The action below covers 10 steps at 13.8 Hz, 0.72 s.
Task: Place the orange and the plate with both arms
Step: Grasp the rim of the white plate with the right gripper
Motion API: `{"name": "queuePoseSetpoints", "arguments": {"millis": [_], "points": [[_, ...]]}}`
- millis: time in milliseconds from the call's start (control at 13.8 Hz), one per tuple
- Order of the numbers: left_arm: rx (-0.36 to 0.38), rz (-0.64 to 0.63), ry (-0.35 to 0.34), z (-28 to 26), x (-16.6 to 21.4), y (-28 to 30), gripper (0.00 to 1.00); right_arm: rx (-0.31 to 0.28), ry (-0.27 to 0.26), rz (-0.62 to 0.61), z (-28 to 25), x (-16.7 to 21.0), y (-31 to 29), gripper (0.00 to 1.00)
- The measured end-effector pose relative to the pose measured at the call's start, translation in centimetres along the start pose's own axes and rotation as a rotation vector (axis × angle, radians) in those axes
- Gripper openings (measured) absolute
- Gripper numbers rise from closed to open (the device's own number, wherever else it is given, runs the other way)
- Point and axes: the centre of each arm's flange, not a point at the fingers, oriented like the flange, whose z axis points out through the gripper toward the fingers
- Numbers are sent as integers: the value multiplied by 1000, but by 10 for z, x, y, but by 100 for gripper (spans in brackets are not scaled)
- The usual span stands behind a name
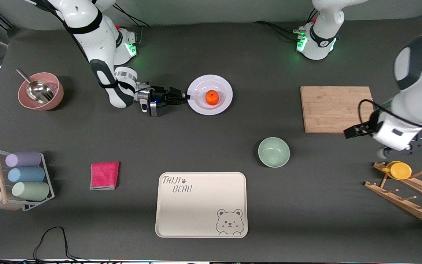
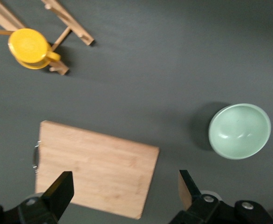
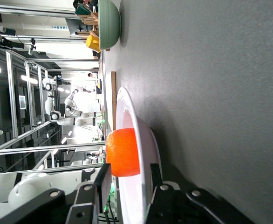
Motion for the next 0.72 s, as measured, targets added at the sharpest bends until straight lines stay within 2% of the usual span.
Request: {"name": "queuePoseSetpoints", "arguments": {"millis": [289,362,506,579,723], "points": [[45,39,6,-36,-21,-35,100,1,17,-2,10,-2,-3,41],[46,53,12,-44,-26,-38,100,1,17,-4,12,-3,-3,35],[46,56,12,-48,-32,-46,100,-1,17,-4,12,-2,-1,11],[47,53,8,-46,-33,-50,100,0,17,-4,13,-2,-1,4],[47,41,-1,-42,-34,-59,100,1,17,-5,13,-1,-1,4]]}}
